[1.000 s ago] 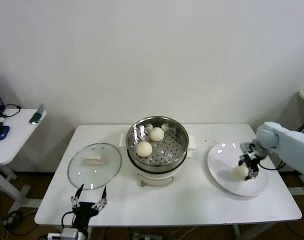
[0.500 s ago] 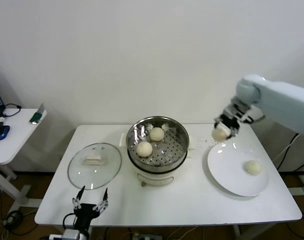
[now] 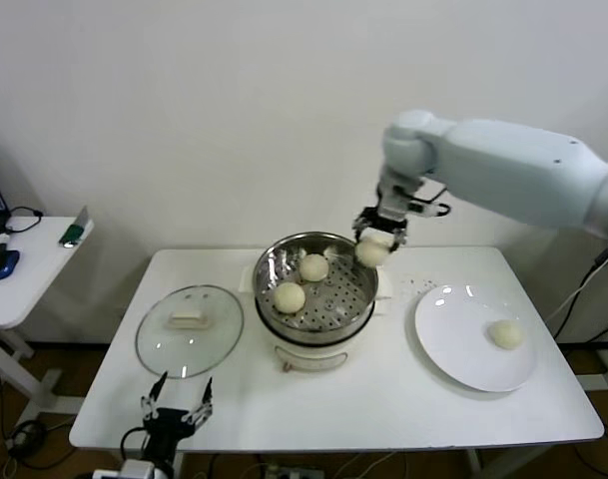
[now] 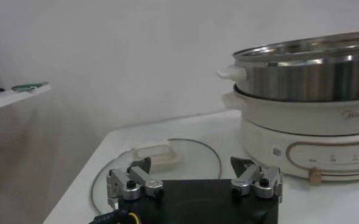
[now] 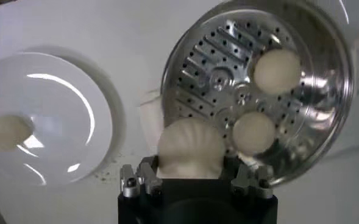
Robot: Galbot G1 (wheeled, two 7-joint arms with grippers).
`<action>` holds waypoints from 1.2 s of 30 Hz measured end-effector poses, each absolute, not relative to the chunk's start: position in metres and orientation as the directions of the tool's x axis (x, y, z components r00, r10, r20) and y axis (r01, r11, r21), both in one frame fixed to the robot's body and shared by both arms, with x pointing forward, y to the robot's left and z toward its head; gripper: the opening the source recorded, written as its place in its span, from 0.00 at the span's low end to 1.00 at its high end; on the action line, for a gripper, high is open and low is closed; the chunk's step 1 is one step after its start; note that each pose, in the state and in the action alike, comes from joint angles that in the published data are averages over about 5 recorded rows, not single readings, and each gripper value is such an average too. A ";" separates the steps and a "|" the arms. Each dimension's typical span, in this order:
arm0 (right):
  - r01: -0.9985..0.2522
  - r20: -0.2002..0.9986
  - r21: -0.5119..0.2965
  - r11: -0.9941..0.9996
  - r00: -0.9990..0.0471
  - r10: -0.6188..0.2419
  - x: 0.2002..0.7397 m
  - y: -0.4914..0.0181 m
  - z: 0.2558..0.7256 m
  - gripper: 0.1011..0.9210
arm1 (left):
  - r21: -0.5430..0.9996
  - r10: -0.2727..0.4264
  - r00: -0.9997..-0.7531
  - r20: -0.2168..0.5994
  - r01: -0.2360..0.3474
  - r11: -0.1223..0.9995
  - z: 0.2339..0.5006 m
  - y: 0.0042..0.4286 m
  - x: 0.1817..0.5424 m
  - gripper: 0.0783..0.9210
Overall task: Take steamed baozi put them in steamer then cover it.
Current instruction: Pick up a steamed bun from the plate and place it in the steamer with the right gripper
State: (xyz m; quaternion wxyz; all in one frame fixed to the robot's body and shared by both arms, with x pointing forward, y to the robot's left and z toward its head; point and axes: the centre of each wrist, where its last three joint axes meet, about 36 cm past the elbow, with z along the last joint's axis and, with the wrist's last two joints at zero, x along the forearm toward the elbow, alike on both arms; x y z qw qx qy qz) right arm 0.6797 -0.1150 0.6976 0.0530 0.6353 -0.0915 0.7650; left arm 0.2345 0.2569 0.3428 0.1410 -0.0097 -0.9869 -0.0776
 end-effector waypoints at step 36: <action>0.088 0.992 -0.002 -0.996 -0.129 -0.014 0.649 -0.036 0.618 0.88 | 0.158 -0.014 -0.960 0.279 0.032 0.987 0.342 0.265 0.229 0.88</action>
